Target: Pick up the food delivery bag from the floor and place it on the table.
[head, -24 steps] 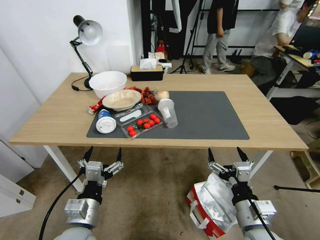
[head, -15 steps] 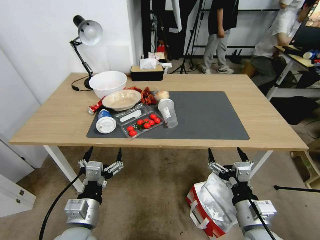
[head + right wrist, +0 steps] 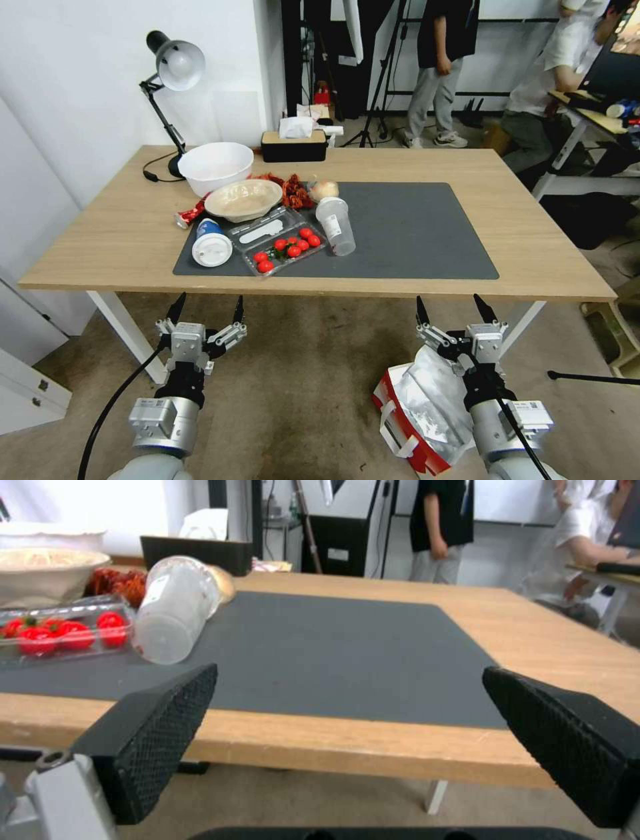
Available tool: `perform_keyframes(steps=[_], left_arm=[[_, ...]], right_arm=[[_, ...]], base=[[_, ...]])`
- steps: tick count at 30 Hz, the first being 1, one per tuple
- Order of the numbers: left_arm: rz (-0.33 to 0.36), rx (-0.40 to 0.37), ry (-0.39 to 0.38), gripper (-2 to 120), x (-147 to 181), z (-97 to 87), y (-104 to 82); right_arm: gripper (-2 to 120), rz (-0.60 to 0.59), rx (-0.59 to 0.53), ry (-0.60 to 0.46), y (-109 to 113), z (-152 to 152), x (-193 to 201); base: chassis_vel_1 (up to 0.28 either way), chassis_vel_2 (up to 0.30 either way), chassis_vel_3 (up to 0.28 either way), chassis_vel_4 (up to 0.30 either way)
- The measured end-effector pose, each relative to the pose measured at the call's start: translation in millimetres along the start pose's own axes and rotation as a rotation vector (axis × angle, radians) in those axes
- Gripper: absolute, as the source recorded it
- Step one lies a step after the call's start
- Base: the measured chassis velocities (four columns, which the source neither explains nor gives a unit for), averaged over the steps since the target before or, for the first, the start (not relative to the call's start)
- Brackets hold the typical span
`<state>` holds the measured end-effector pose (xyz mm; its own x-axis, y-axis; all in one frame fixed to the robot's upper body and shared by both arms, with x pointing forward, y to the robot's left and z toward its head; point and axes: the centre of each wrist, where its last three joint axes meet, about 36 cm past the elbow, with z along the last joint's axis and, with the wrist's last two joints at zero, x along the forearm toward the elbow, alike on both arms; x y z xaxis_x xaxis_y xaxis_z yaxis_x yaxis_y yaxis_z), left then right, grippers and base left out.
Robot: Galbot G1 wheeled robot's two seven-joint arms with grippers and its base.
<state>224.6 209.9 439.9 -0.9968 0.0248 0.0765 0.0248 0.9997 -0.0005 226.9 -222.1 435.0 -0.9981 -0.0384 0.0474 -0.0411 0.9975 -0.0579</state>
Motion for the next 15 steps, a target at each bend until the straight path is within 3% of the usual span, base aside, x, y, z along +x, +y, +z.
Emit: perform_keyframes(steps=[1,3,5,6,8,15], left_arm=[[0.000,0.000,0.000,100,0,0.0,0.0],[0.004,0.106,0.085,100,6,-10.0,-19.3],[0.006,0.132,0.105,100,7,-12.7,-23.7],[0.011,0.191,0.143,100,10,-18.0,-34.0],[0.001,0.253,0.125,100,15,-15.9,-45.0],[-0.007,0.280,0.084,100,16,-10.7,-47.5]], right_arm=[[100,0.000,0.000,0.000,0,0,0],[100,-0.050,-0.039,0.083,5,-3,4],[100,-0.065,-0.052,0.109,6,-4,6],[100,-0.097,-0.075,0.157,9,-5,8],[100,-0.166,-0.126,0.262,15,-9,14],[100,-0.205,-0.174,0.249,10,-5,12]], base=[[0.000,0.000,0.000,0.000],[0.000,0.000,0.000,0.000],[0.000,0.000,0.000,0.000],[0.000,0.000,0.000,0.000],[0.000,0.000,0.000,0.000],[0.000,0.000,0.000,0.000]])
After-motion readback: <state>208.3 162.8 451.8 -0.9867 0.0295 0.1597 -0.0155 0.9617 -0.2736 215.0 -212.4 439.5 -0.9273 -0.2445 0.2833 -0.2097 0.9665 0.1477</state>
